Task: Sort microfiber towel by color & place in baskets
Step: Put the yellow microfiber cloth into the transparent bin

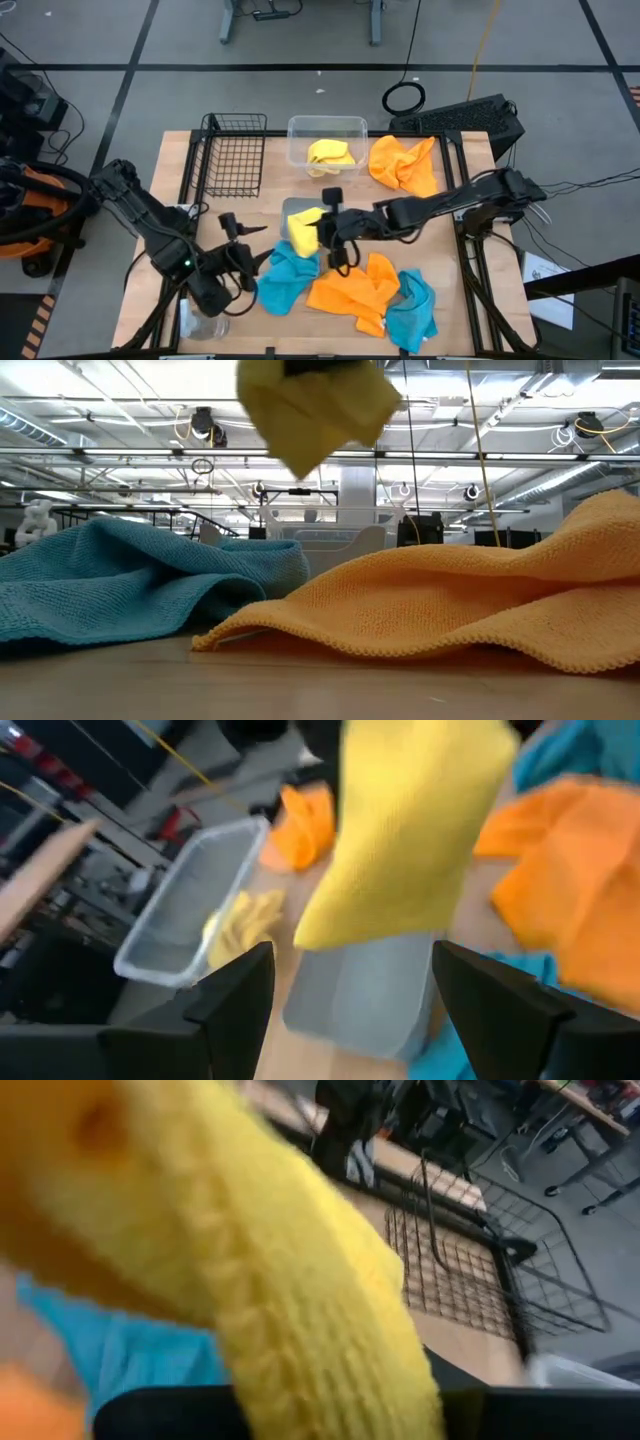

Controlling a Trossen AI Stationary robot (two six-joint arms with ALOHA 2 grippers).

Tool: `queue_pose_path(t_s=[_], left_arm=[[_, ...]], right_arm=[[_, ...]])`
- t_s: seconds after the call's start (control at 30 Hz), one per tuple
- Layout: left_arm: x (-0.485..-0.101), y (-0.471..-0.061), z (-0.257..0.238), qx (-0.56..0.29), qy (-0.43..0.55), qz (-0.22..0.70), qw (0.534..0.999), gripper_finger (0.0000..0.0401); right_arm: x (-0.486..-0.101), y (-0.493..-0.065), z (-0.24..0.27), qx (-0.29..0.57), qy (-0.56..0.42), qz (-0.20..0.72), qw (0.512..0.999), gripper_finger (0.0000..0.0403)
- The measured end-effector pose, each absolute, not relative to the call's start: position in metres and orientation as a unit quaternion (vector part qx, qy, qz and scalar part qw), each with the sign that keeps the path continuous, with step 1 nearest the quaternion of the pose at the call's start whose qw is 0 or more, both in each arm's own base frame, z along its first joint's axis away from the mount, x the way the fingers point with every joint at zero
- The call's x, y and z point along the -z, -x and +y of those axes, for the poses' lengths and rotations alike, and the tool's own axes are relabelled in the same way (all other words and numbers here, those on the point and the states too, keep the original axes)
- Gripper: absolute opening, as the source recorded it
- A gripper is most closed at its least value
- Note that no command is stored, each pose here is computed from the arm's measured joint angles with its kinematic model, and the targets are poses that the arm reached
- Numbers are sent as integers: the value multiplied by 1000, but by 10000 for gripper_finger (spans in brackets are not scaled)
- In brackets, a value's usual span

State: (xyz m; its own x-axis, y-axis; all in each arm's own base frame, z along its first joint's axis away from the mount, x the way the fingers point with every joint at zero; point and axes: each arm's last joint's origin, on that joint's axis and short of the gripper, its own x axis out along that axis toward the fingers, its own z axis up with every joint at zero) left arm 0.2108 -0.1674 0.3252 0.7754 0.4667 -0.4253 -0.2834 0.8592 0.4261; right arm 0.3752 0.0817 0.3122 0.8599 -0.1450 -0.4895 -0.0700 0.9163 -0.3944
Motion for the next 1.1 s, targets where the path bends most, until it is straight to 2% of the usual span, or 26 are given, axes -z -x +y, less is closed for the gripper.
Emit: queue_pose_path(t_s=[0.13, 0.27, 0.4, 0.5, 0.7, 0.8, 0.97, 1.1], left_arm=[[-334, -210, -177, -250, -160, 182, 938, 274], [-328, -223, -185, -245, -161, 181, 939, 274], [-318, -256, -195, -134, -151, 219, 955, 273], [-315, -282, -199, -78, -161, 203, 963, 273], [-305, -322, -172, -22, -174, 204, 963, 273], [-297, -342, -152, 5, -146, 213, 966, 273], [-277, -371, -132, 72, -84, 215, 970, 273], [-268, -379, -126, 67, -77, 222, 970, 273]], right_arm=[[-317, -358, 95, 12, 254, 293, 922, 3], [-316, -348, 116, 21, 301, 299, 905, 3], [-313, -336, 134, 47, 358, 314, 878, 2], [-310, -325, 145, 65, 388, 332, 858, 2], [-299, -293, 165, 75, 350, 388, 849, 2], [-296, -284, 179, 88, 338, 367, 862, 2], [-292, -276, 201, 90, 372, 317, 868, 2], [-293, -274, 209, 82, 379, 296, 873, 2]])
